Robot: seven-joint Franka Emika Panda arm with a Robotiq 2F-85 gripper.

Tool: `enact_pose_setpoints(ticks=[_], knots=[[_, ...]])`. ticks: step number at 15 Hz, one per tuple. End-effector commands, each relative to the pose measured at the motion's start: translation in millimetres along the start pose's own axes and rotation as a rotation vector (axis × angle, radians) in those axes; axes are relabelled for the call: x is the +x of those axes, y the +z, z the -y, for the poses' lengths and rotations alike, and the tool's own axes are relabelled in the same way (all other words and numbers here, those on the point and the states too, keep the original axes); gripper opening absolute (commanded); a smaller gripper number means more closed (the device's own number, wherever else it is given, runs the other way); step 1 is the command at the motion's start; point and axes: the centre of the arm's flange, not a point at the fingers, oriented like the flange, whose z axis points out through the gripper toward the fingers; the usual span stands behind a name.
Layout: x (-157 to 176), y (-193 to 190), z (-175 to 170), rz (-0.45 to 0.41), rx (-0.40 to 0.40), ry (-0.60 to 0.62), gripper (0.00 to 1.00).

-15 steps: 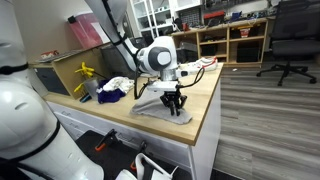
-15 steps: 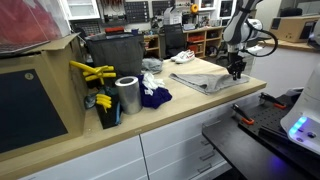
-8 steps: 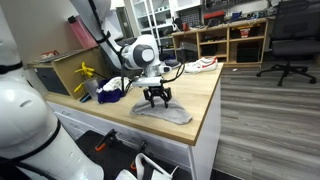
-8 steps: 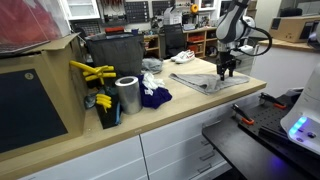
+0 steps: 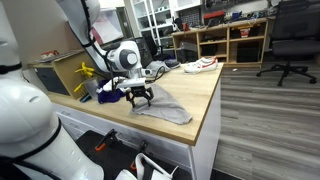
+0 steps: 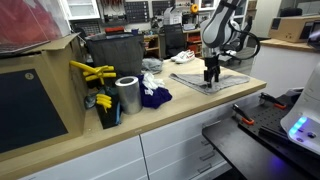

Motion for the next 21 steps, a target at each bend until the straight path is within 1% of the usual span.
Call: enact_pose_setpoints(ticks=[1,5,11,12,13,17,21], knots=[[7,-3,26,0.03,0.018,-0.096,1.0],[9,-2,38,0.055,0.019,-0.137,1.0],[7,3,42,0.082,0.03,-0.149,1.0],[7,4,43,0.085,0.033,-0.154,0.75],[7,6,43,0.09,0.034,-0.162,0.74],[5,11,44,0.1,0.046,-0.173,0.42],[4,6,43,0.092,0.054,-0.175,0.12]])
